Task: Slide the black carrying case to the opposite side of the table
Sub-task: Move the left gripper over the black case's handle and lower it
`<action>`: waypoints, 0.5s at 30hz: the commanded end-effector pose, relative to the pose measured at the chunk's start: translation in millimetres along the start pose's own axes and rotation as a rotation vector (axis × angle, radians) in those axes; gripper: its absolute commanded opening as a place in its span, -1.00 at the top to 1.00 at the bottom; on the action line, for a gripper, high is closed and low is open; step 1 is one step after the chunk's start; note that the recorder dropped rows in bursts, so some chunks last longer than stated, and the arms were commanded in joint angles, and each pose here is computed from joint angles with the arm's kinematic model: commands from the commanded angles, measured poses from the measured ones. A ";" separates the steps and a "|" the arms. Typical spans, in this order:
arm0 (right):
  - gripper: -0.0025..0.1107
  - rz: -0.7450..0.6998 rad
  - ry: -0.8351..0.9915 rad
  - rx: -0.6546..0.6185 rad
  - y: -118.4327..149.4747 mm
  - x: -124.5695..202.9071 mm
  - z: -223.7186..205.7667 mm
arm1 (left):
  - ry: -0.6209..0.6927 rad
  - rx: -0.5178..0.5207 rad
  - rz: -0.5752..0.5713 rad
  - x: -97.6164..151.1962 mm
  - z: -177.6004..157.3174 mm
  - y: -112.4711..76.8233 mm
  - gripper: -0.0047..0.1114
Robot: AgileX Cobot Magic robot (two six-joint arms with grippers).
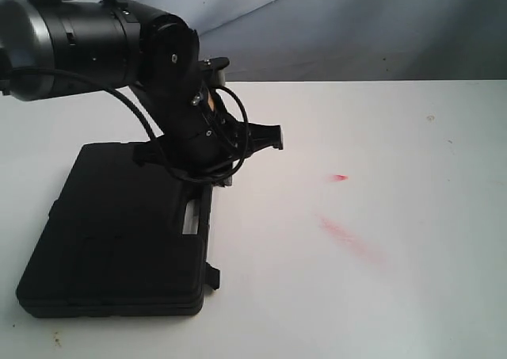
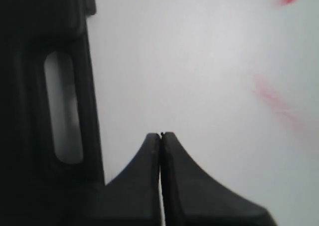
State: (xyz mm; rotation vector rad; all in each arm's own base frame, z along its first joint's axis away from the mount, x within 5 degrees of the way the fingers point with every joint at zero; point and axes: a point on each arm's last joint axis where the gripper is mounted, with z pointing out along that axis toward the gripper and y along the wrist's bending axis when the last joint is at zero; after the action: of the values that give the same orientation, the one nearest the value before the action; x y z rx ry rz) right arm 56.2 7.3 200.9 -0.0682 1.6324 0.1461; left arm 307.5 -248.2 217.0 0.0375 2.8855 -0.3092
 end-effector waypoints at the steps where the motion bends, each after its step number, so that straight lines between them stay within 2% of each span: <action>1: 0.96 -0.011 -0.006 0.008 -0.6 0.7 -0.3 | -0.014 -0.059 -0.028 -9.3 3.1 12.8 0.92; 5: 0.96 -0.011 -0.006 0.008 -0.6 0.7 -0.3 | -0.011 -0.091 -0.030 -13.6 7.8 21.2 0.92; 15: 0.96 -0.011 -0.006 0.008 -0.6 0.7 -0.3 | 0.024 -0.129 -0.020 -12.5 28.7 24.1 0.91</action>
State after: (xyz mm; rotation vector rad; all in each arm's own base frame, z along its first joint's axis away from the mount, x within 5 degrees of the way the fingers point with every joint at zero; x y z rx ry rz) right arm 56.2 7.3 200.9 -0.0682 1.6324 0.1461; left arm 325.4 -231.0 188.5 -0.0004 2.9257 -0.1337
